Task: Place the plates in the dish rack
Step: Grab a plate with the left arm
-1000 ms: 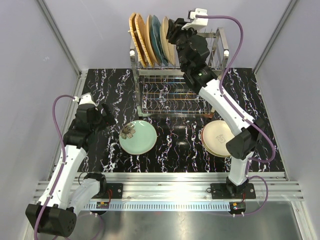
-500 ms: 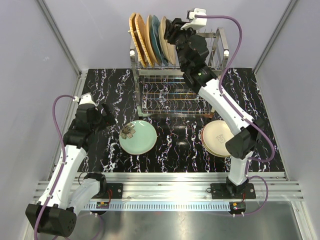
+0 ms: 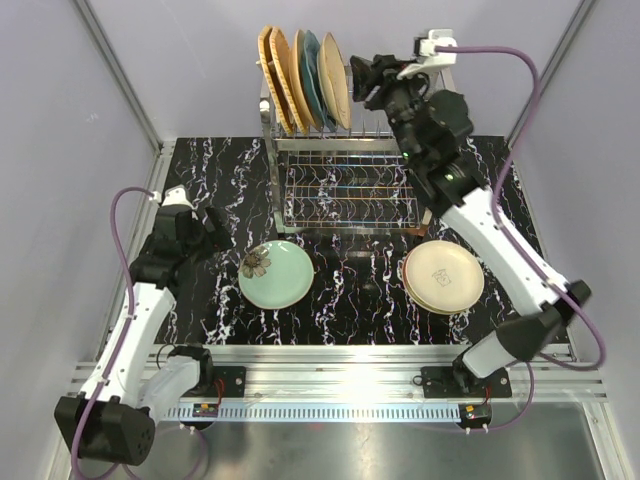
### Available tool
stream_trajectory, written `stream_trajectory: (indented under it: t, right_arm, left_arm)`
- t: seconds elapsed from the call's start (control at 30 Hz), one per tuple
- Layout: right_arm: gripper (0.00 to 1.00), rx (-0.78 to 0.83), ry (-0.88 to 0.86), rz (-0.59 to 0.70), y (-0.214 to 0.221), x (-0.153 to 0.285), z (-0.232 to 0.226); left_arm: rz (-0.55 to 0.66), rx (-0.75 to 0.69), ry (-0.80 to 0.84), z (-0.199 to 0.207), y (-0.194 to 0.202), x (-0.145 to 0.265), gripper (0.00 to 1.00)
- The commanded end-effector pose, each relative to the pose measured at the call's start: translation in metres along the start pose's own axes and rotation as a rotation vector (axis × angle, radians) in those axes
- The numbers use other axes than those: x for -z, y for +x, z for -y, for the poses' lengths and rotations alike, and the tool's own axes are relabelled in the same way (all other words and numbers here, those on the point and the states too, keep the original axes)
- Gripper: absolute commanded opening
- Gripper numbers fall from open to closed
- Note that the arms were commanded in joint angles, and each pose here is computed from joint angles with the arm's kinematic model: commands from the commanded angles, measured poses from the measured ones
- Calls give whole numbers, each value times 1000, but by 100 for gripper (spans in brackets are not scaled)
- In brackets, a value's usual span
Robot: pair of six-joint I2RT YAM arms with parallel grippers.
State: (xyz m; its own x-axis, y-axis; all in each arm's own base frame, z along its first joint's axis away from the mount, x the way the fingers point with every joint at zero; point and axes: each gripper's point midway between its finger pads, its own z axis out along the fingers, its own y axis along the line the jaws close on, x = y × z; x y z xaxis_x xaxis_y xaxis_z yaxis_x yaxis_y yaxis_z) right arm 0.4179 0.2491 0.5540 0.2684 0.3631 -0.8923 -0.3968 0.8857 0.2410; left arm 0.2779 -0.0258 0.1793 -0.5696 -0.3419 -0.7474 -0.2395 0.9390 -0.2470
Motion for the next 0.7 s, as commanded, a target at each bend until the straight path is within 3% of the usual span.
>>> stream_trajectory:
  t: [0.0,0.07,0.13,0.17,0.23,0.27,0.3,0.37,0.67]
  right_arm:
    - [54,6,-119,11,-37,46,-11]
    - [53,17,-196,-78,-6,67,-17]
    - [53,12,-270,-80,-13,95,-24]
    - [53,21,-261,-146,15,105,-17]
    - [54,22,-298,-155,13,128,-18]
    - [54,38,-302,-209,38,139,-13]
    - [55,33,-305,-194,31,151,-11]
    - [55,16,-311,-245,56,168,-6]
    - [55,-47,-345,-380,114,224,4]
  left_arm:
    - [3,-6,35,6,-5,-4,99]
    - [-31,-9,57,11,0,-9,99]
    - [-60,-16,81,16,4,-10,99]
    - [-77,-13,86,17,6,-13,99]
    - [-103,-4,121,24,10,-14,99]
    - [-123,1,132,27,14,-16,99]
    - [-135,11,134,28,16,-18,99]
    - [-174,28,160,34,20,-19,99]
    - [-282,230,121,30,65,-34,99]
